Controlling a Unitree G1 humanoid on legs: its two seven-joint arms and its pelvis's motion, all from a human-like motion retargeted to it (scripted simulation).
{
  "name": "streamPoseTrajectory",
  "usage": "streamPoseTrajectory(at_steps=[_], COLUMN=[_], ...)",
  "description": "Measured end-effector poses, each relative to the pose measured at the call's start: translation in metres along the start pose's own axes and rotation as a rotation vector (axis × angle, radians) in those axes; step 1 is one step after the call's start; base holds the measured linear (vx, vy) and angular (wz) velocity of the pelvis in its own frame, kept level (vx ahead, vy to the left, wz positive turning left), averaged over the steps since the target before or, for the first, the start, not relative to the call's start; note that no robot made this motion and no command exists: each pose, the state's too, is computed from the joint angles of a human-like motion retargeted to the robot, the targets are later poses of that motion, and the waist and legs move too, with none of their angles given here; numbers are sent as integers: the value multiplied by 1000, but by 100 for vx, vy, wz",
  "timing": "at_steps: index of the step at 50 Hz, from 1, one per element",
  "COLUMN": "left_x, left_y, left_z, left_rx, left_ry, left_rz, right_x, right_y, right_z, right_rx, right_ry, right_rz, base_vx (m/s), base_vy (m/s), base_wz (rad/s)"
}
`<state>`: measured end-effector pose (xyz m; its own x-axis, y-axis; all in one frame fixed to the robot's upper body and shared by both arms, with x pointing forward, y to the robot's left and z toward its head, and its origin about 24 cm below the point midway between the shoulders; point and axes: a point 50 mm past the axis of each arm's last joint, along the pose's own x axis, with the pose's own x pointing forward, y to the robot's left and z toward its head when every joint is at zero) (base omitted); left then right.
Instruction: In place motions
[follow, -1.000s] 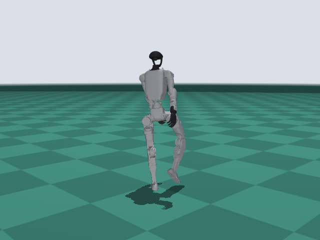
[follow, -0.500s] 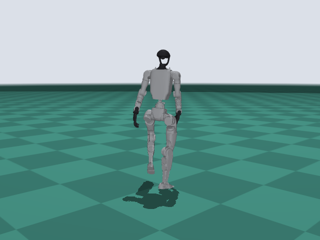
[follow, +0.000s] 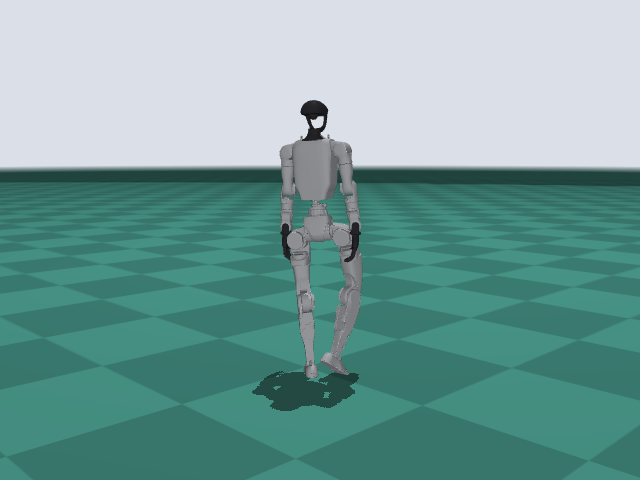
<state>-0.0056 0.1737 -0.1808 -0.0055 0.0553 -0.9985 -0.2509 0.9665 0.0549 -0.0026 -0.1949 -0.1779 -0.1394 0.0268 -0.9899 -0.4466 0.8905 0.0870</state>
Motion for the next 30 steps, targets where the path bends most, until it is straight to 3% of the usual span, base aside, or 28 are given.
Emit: streamPoseTrajectory(at_steps=[6,10,14,18,23,25,30], left_x=[-24,-39,-46,-28,-1,0,-19], left_y=[-32,-50,-56,-52,-31,-18,15], left_z=[144,178,189,149,34,-20,-107], left_rx=[303,425,431,355,129,34,-81], left_ry=[-338,-468,-574,-467,-137,25,353], left_rz=[-253,-263,-251,-256,-242,-202,-96], right_x=[-8,-15,-20,-17,-6,-3,-21], right_y=[-13,7,24,30,11,3,-18], right_z=[-66,-122,-149,-142,-88,-52,105], right_rx=[423,637,694,652,477,353,65], right_ry=[159,319,417,412,256,164,-286], right_rz=[-76,-83,-132,-106,-129,-141,-37], base_vx=[-23,14,12,10,3,-7,-50], base_vy=[-1,-6,-5,6,22,27,7], base_wz=[40,41,-30,-72,-41,-13,-85])
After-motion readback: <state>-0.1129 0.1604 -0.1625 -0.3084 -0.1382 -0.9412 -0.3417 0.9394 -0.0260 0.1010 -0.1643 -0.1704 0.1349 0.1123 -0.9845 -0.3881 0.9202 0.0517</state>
